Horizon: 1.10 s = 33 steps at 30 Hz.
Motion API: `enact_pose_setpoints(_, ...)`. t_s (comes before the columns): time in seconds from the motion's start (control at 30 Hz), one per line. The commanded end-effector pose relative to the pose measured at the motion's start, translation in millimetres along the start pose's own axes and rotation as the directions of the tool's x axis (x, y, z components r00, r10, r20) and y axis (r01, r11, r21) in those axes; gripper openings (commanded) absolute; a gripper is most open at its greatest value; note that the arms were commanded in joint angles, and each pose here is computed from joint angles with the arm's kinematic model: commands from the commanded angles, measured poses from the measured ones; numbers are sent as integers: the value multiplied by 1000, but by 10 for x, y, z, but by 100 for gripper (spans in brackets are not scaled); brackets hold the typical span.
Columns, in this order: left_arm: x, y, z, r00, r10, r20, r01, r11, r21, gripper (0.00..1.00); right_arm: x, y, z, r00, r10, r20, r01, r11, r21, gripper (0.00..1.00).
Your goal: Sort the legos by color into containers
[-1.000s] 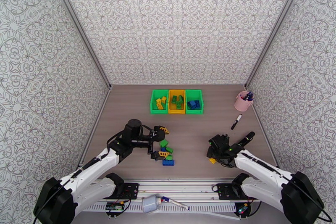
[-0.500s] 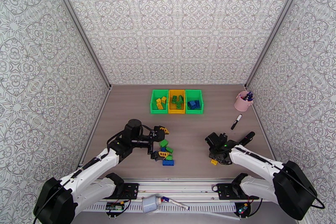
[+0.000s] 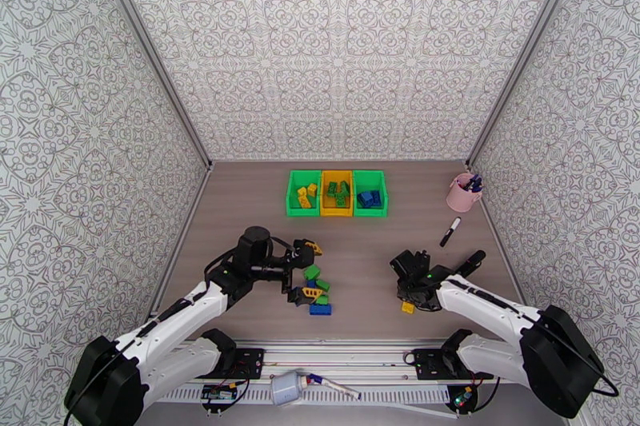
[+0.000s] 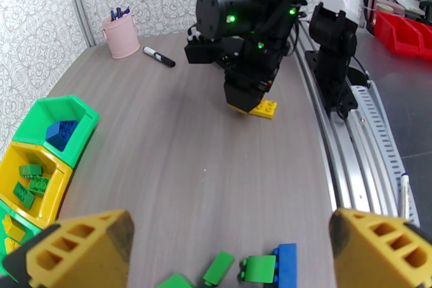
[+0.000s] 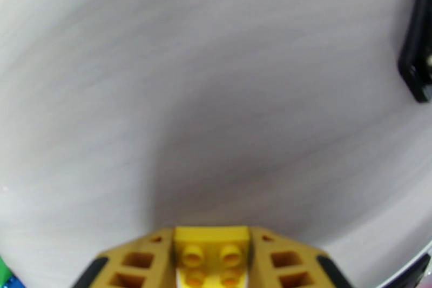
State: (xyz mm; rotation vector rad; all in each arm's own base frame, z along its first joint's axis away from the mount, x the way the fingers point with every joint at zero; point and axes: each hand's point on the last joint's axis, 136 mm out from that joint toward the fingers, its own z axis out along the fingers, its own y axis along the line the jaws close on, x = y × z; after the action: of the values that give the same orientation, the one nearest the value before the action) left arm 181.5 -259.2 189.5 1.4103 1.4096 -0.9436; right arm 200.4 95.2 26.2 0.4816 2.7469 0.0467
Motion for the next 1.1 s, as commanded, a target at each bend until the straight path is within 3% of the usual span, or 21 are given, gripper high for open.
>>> enact_pose_setpoints(0.0, -115, 95, -37, 1000, -4, 26, 5, 999, -34, 100, -354, 448, -184, 993, -51, 105, 65, 989, -131, 35)
enact_pose_setpoints(0.23, -85, 394, -153, 995, -100, 6, 98, 959, -265, 100, -965, 1213, -476, 955, -132, 264, 202, 945, -259, 34)
enact_pose_setpoints(0.5, -21, 575, -409, 964, -263, 29, 243, 839, -487, 100, -1578, 2198, -641, 876, -209, 436, 373, 864, -336, 34)
enact_pose_setpoints(0.67, 87, 592, -541, 948, -315, 51, 288, 776, -561, 100, -1804, 2755, -624, 793, -307, 526, 508, 811, -292, 34)
enact_pose_setpoints(0.87, 199, 617, -690, 929, -364, 62, 319, 706, -632, 99, -1988, 3429, -623, 746, -323, 583, 589, 729, -350, 34)
enact_pose_setpoints(1.07, 267, 580, -697, 917, -394, 65, 343, 693, -634, 100, -2219, 3930, -531, 714, -311, 627, 622, 692, -366, 33)
